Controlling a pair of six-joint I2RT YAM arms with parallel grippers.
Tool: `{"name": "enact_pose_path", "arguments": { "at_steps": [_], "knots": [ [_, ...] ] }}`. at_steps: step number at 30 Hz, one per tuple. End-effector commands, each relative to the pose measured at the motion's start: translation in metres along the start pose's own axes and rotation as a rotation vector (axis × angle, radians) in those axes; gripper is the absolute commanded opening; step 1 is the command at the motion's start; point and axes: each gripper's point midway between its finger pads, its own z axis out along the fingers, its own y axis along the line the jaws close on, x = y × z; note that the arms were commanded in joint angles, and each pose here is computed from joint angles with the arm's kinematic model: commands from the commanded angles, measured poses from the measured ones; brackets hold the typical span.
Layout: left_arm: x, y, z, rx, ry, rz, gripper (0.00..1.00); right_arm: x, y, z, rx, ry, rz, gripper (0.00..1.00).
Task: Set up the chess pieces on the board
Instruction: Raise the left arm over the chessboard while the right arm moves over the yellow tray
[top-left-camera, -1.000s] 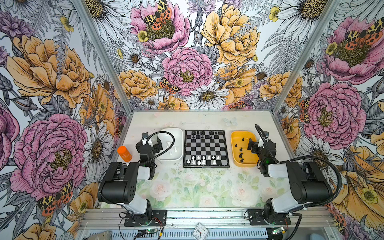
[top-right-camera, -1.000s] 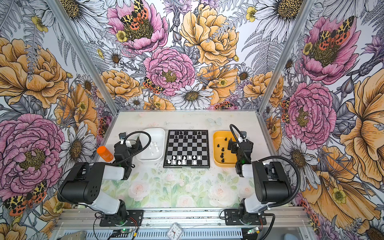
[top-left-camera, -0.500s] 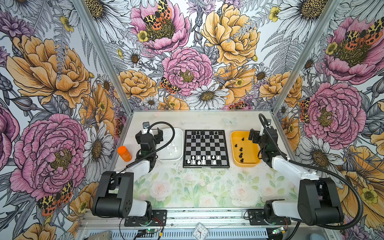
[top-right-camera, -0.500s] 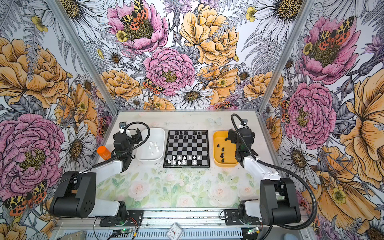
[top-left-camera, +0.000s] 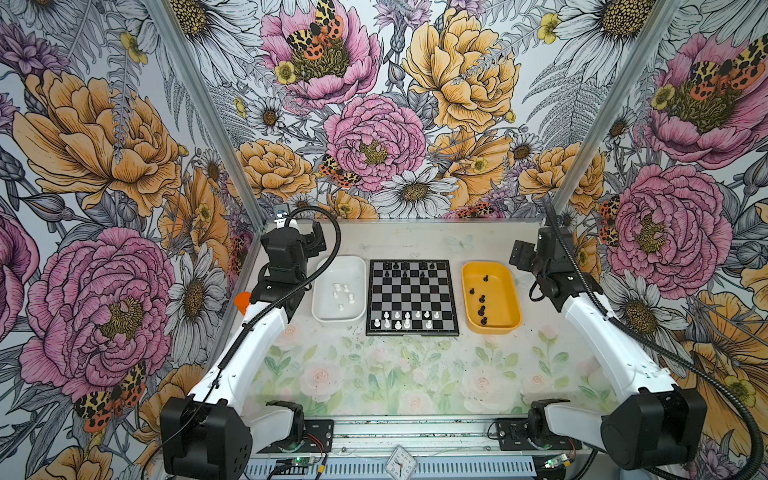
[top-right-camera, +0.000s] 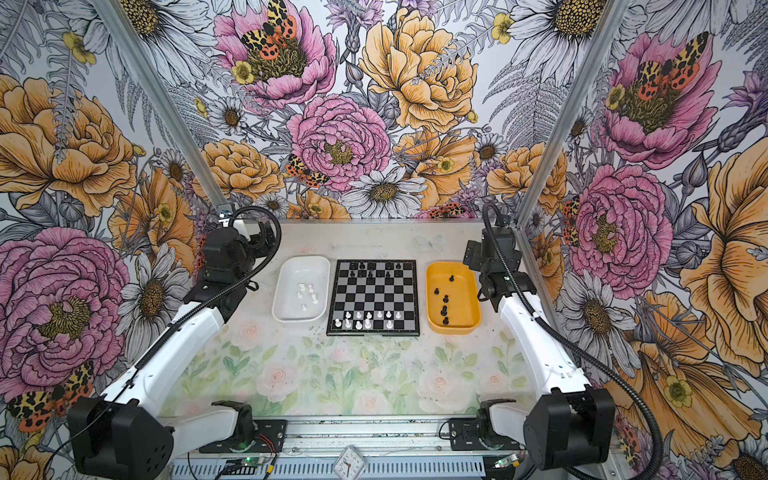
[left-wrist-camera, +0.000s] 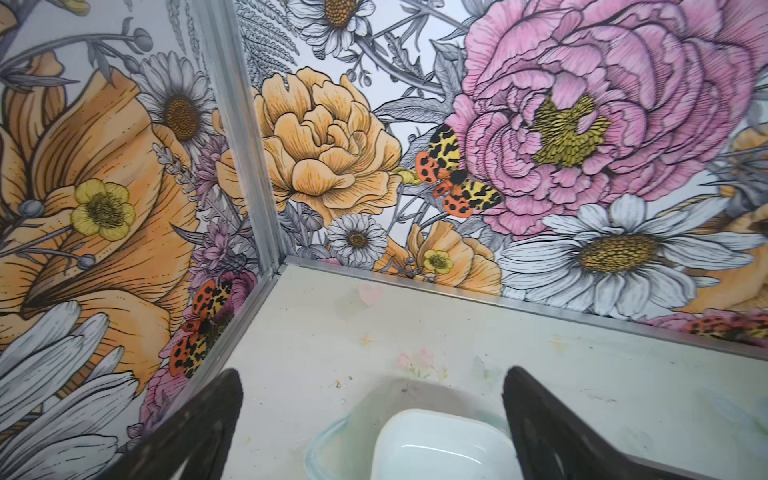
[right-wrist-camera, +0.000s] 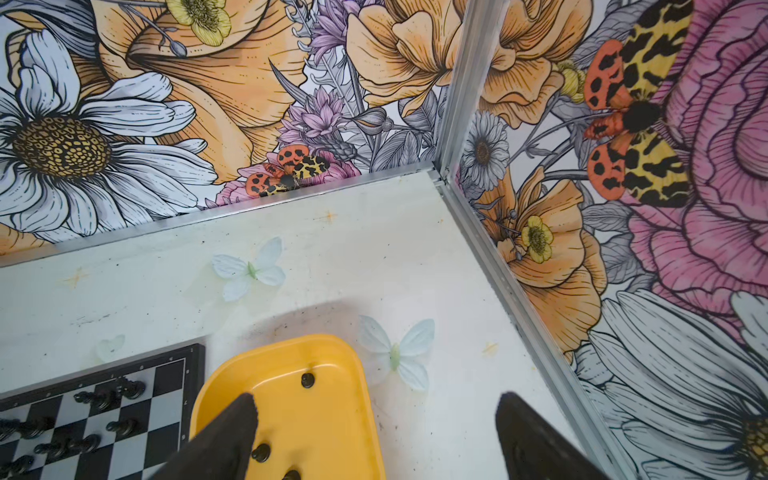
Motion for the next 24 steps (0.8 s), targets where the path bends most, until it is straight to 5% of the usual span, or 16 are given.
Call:
{"name": "enact_pose_path", "arguments": {
  "at_steps": [1, 11, 24],
  "knots": [
    [0.017, -0.02, -0.018, 0.016, 0.099, -0.061, 0.99, 0.027, 0.01, -0.001, -0.025, 0.165, -0.034, 0.82],
    [0.036, -0.14, -0.074, 0.208, 0.158, 0.005, 0.99, 0.088, 0.039, -0.008, -0.157, 0.416, 0.033, 0.58],
    [0.088, -0.246, -0.09, 0.423, 0.288, 0.147, 0.99, 0.131, 0.051, -0.014, -0.166, 0.557, 0.039, 0.62]
  ]
}}
